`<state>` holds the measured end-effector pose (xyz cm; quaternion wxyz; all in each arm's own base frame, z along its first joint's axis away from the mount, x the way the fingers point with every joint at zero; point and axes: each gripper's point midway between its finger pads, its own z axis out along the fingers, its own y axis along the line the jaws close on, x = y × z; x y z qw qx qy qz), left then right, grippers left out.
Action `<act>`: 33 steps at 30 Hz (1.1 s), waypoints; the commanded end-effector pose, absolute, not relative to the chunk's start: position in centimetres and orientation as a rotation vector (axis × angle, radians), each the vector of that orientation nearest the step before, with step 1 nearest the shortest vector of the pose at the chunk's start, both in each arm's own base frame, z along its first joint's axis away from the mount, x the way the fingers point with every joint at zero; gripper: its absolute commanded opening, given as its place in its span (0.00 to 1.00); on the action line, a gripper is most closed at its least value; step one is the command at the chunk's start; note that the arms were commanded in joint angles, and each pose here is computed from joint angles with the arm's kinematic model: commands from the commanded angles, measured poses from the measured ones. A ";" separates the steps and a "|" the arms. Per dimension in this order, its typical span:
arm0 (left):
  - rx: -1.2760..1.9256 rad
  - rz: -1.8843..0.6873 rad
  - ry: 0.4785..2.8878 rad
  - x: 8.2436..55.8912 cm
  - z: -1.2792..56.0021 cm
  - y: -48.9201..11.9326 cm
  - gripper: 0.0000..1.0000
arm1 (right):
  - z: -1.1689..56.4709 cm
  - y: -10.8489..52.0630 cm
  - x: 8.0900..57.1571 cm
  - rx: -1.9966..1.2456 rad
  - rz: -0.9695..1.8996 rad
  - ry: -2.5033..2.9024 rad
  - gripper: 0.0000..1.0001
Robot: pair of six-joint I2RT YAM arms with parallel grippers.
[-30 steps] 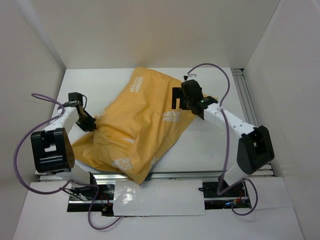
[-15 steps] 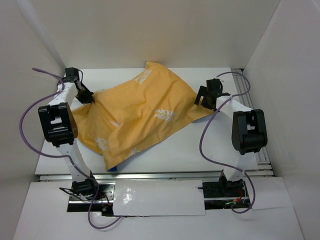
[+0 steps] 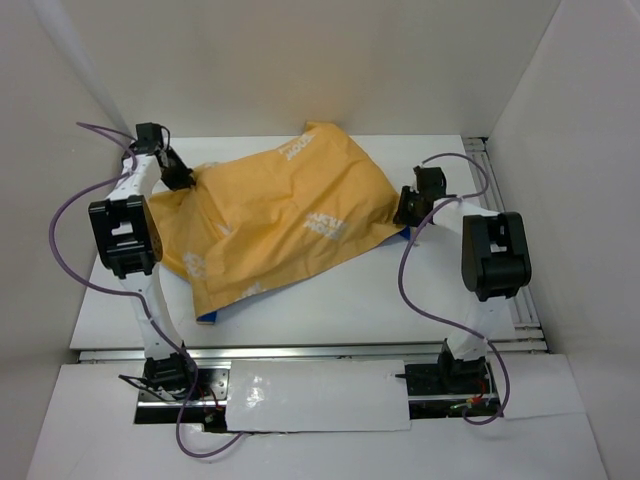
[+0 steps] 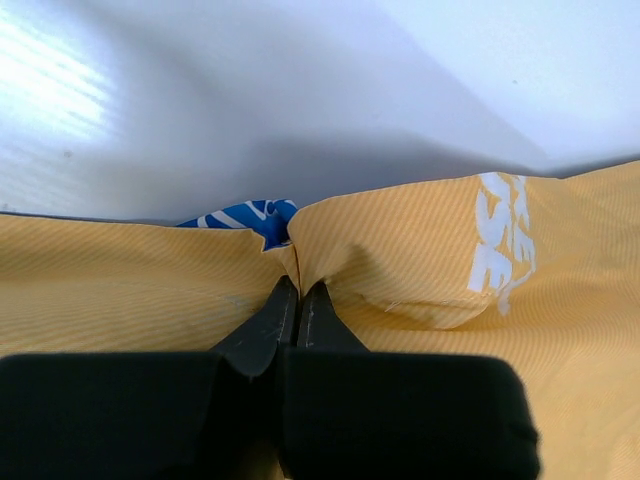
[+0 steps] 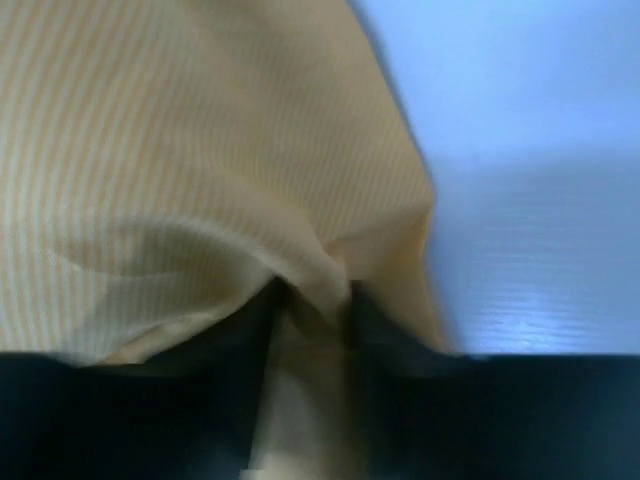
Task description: Put the pillow into the pillowcase
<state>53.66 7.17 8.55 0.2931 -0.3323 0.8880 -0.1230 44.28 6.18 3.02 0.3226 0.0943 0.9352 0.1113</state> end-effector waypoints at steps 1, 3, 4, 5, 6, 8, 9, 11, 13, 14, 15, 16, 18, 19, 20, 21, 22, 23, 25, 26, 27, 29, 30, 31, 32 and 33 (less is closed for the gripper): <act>-0.749 -0.385 2.313 56.6 9.7 5.9 0.00 | 3.2 7.8 44.4 0.171 0.397 2.431 0.28; -0.715 -0.397 2.302 57.1 10.2 5.3 0.00 | 4.5 7.7 44.3 0.185 0.397 2.388 0.00; -0.686 -0.407 2.289 57.5 11.0 5.2 0.00 | 5.6 7.1 44.5 0.198 0.356 2.354 0.00; -0.681 -0.407 2.279 57.7 11.5 5.3 0.00 | 7.2 6.5 44.8 0.208 0.321 2.312 0.00; -0.663 -0.403 2.269 57.7 12.4 5.3 0.00 | 10.4 5.9 45.1 0.230 0.294 2.232 0.00; -0.638 -0.380 2.189 57.7 16.8 5.7 0.00 | 15.4 4.1 46.1 0.281 0.186 2.140 0.00; -0.630 -0.369 2.157 57.5 18.4 5.8 0.00 | 19.1 3.4 45.9 0.296 0.160 2.067 0.00; -0.582 -0.328 2.068 57.2 22.1 6.3 0.00 | 24.4 1.3 45.8 0.360 0.061 1.959 0.00; -0.558 -0.285 1.971 55.7 27.8 6.7 0.00 | 28.7 0.3 44.3 0.401 0.029 1.884 0.00; -0.578 -0.237 1.935 55.1 29.8 7.5 0.00 | 30.5 -1.4 44.0 0.447 -0.016 1.840 0.00; -0.582 -0.219 1.908 54.6 31.1 7.7 0.00 | 31.2 -2.2 43.5 0.465 -0.033 1.826 0.00; -0.574 -0.207 1.855 53.8 33.7 7.9 0.00 | 31.1 -2.8 43.0 0.478 -0.046 1.836 0.00; -0.561 -0.178 1.830 53.5 34.9 8.6 0.00 | 29.9 -4.3 42.5 0.528 -0.062 1.862 0.00; -0.578 -0.160 1.846 53.9 34.0 9.0 0.00 | 28.9 -4.4 42.3 0.530 -0.060 1.892 0.00; -0.590 -0.149 1.858 54.4 33.1 9.3 0.00 | 27.3 -4.9 42.2 0.571 -0.065 1.926 0.00; -0.601 -0.148 1.874 54.9 32.6 9.9 0.00 | 25.0 -6.0 41.6 0.640 -0.084 1.962 0.00; -0.625 -0.150 1.940 55.1 30.4 10.3 0.00 | 23.2 -6.6 41.3 0.670 -0.102 2.003 0.00; -0.632 -0.169 1.998 56.8 27.7 10.3 0.00 | 21.6 -6.7 41.1 0.686 -0.086 2.044 0.00; -0.657 -0.177 2.089 57.8 24.1 10.3 0.54 | 17.6 -7.4 40.7 0.744 -0.103 2.152 0.07; -0.649 -0.183 2.116 58.1 23.8 10.2 0.83 | 16.0 -7.7 39.9 0.767 -0.126 2.215 0.20; -0.641 -0.198 2.155 58.3 22.3 10.0 1.00 | 15.6 -8.0 39.9 0.794 -0.151 2.226 0.37; -0.665 -0.192 2.191 58.5 20.4 10.6 1.00 | 15.6 -8.5 40.1 0.808 -0.189 2.240 0.61; -0.683 -0.164 2.201 58.1 19.6 10.9 1.00 | 16.0 -8.6 40.3 0.806 -0.186 2.230 0.67; -0.681 -0.149 2.175 57.8 20.9 11.1 1.00 | 16.7 -8.5 40.2 0.804 -0.180 2.212 0.71; -0.683 -0.134 2.159 57.5 21.4 11.3 1.00 | 17.5 -8.4 40.6 0.795 -0.158 2.183 0.80; -0.686 -0.123 2.148 57.4 21.3 11.4 1.00 | 18.2 -7.9 40.9 0.768 -0.121 2.170 0.83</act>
